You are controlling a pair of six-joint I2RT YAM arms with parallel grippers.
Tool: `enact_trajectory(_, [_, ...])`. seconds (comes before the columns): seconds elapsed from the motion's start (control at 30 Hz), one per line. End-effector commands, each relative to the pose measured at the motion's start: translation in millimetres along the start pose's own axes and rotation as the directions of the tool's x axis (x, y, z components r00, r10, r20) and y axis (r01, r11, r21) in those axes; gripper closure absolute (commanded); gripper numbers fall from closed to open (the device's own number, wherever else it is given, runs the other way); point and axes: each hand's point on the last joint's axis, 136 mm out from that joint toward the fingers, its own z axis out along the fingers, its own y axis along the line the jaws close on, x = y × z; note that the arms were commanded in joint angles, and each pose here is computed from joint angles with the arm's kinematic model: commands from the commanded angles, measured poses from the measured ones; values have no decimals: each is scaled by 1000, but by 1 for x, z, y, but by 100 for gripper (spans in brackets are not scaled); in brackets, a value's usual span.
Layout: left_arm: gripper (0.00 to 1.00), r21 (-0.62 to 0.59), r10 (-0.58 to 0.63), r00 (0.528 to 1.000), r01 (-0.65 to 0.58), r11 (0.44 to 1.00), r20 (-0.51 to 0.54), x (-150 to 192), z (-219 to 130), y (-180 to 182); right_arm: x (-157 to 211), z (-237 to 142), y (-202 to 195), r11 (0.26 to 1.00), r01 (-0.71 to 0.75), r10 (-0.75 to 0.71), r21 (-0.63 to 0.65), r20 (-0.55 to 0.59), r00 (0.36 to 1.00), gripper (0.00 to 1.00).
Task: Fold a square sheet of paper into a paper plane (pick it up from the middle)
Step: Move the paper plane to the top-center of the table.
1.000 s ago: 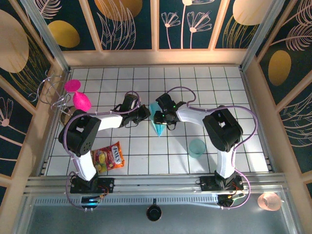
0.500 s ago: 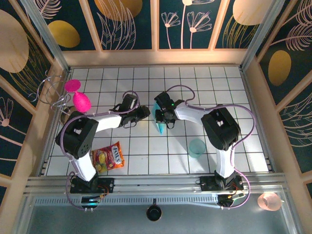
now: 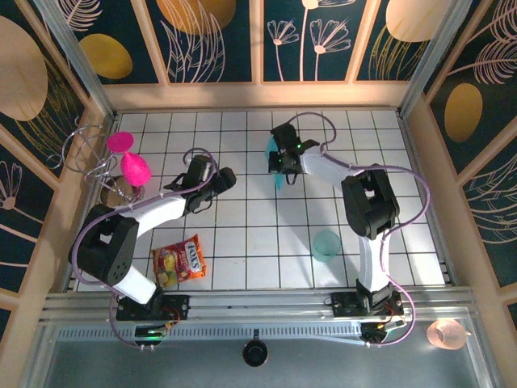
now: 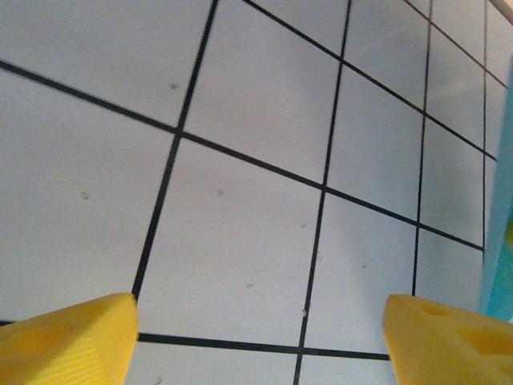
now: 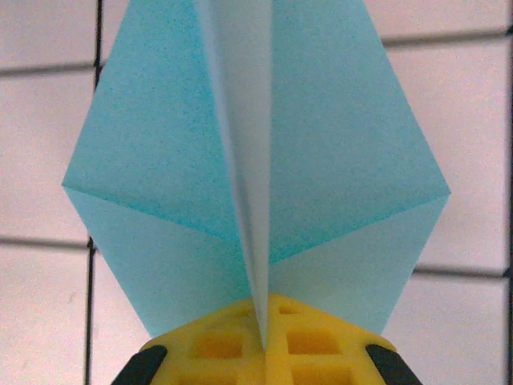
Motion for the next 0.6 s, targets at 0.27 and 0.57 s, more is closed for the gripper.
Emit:
enact_trajectory(0.27, [5, -59, 22, 999, -20, 998, 35, -5, -8, 15, -17, 47, -35, 997, 55, -50, 54, -82, 995, 91])
enact_trajectory(0.57, [1, -60, 21, 1000, -21, 998, 1, 2, -2, 17, -9, 67, -44, 995, 60, -48, 84, -133, 990, 77])
